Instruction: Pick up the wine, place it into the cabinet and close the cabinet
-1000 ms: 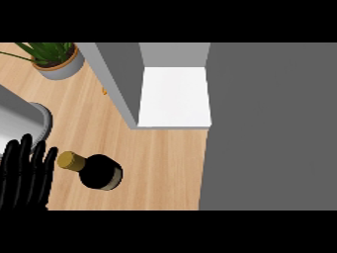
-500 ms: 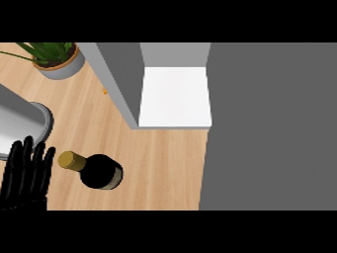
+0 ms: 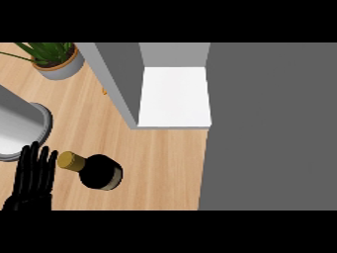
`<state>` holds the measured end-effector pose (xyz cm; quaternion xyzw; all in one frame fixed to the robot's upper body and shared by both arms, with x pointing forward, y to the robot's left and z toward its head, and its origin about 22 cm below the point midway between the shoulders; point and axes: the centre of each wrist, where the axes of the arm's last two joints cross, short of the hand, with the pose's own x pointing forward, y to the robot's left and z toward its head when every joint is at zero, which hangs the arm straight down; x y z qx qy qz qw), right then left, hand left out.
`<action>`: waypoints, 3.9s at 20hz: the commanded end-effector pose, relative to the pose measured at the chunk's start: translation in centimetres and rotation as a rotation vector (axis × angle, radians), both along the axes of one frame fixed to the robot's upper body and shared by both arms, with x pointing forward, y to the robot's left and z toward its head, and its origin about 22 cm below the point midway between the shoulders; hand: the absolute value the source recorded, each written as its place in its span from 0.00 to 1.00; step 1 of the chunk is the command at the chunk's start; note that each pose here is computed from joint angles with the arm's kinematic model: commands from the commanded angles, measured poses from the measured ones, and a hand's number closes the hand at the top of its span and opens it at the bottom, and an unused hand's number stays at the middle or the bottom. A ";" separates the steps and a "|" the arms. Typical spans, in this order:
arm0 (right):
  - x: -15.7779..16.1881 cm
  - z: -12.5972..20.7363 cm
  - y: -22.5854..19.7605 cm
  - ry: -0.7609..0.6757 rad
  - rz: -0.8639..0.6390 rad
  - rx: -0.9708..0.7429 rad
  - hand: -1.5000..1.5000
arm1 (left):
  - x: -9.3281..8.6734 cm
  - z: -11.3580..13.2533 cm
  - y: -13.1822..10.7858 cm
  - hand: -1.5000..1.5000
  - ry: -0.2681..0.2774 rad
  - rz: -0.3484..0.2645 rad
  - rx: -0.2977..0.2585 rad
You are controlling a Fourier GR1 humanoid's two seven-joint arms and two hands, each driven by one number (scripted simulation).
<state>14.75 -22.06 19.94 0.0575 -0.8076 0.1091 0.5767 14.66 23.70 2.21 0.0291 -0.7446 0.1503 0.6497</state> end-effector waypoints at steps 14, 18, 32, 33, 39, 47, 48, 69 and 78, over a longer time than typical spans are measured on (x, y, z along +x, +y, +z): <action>-1.6 2.2 0.4 -0.059 0.038 0.060 0.00 | 1.2 -6.0 0.7 0.00 0.011 -0.055 -0.020; -2.9 1.1 -0.2 -0.045 0.054 0.050 0.00 | 1.8 -6.8 0.7 0.00 0.045 -0.058 -0.037; -2.0 2.1 0.0 -0.046 0.056 0.036 0.00 | 3.4 -11.0 0.8 0.00 0.054 -0.073 -0.014; -3.4 1.8 0.5 -0.036 0.049 0.045 0.00 | 3.0 -12.4 0.4 0.00 0.041 -0.066 -0.013; -2.2 1.2 1.0 -0.059 0.046 0.044 0.00 | 2.2 -11.6 -0.5 0.00 0.052 -0.107 -0.048; -1.5 2.3 -0.2 -0.073 0.049 0.024 0.00 | 5.1 -13.8 -0.3 0.00 0.018 -0.085 -0.096; -3.8 2.4 -0.3 -0.046 0.048 0.026 0.00 | 4.3 -13.2 -1.1 0.00 0.032 -0.078 -0.105; -2.8 1.3 -0.5 -0.051 0.049 0.028 0.00 | 7.5 -11.5 7.4 1.00 -0.069 -0.259 0.105; -2.1 1.4 -0.1 -0.047 0.051 0.040 0.00 | 7.8 -8.9 6.4 1.00 -0.231 -0.205 0.165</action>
